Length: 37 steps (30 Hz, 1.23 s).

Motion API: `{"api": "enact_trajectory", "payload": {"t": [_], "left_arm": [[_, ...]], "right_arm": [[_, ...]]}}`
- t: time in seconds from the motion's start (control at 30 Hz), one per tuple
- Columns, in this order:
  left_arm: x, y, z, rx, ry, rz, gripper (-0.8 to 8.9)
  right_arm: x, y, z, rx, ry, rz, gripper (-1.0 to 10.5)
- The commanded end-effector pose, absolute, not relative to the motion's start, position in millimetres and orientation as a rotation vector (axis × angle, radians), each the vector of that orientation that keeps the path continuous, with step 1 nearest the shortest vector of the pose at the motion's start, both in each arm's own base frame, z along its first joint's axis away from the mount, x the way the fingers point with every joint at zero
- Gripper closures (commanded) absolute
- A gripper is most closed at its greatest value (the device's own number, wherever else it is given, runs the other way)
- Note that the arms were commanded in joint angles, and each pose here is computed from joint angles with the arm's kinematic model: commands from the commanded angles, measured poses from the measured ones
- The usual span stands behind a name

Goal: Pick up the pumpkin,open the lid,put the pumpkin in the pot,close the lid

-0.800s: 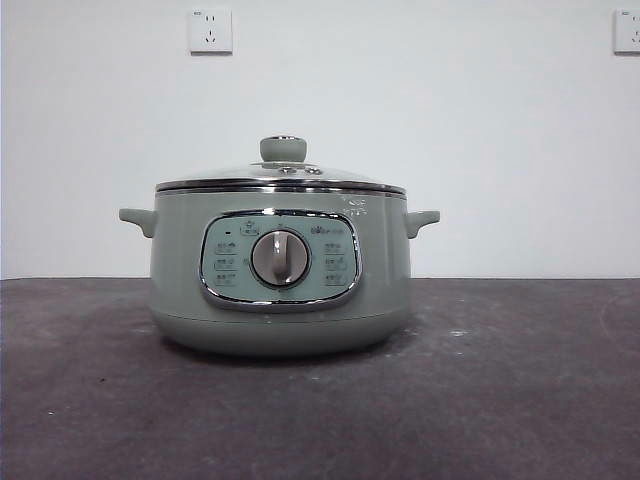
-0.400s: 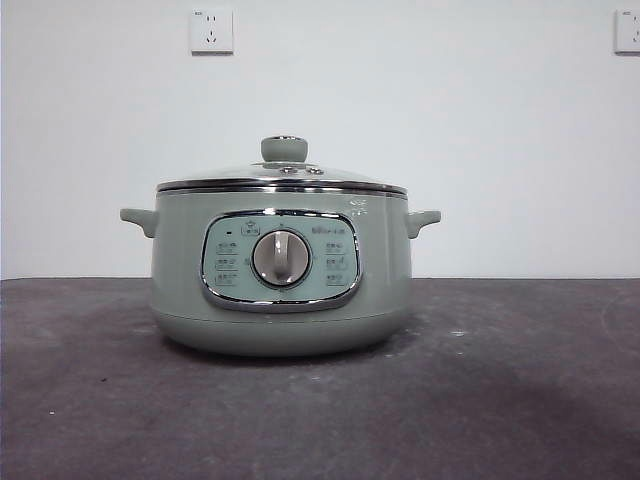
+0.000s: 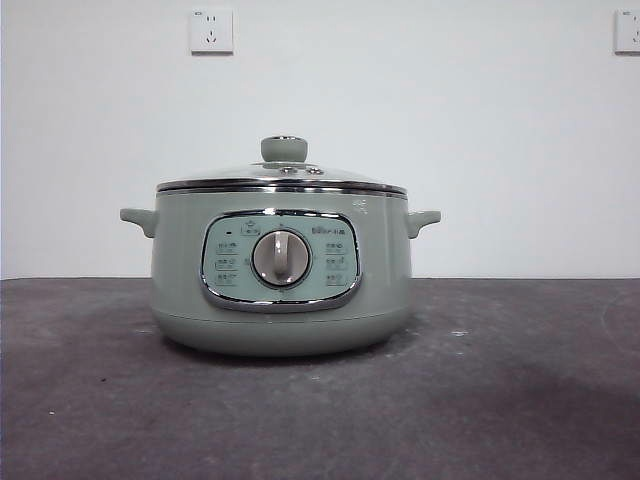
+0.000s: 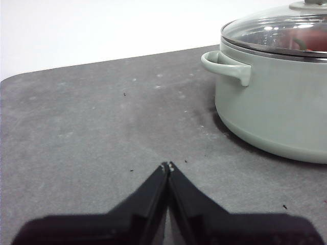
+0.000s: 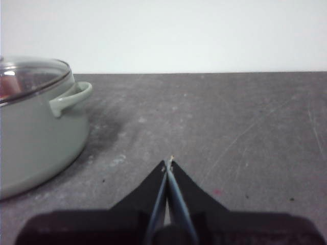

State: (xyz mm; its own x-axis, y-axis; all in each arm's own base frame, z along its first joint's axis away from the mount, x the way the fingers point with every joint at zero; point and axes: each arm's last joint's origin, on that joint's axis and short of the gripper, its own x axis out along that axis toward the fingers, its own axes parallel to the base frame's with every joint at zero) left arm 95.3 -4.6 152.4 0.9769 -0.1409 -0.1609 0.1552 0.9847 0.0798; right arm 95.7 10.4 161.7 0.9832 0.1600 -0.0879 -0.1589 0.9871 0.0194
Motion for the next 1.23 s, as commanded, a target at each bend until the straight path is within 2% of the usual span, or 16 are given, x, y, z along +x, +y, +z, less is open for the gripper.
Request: {"api": "enact_trajectory", "payload": {"t": [0.03, 0.17, 1.23], "left_arm": [[95.9, -4.3, 147.5, 0.081, 0.167, -0.146, 8.17], [95.9, -4.3, 147.5, 0.081, 0.167, -0.145, 8.18], [95.9, -4.3, 147.5, 0.081, 0.166, -0.145, 8.17]], "right_arm": [[95.9, 10.6, 153.5, 0.025, 0.126, 0.158, 9.5], [95.2, 10.5, 148.6, 0.024, 0.177, 0.158, 9.5], [95.3, 10.4, 148.6, 0.053, 0.179, 0.153, 9.5]]}}
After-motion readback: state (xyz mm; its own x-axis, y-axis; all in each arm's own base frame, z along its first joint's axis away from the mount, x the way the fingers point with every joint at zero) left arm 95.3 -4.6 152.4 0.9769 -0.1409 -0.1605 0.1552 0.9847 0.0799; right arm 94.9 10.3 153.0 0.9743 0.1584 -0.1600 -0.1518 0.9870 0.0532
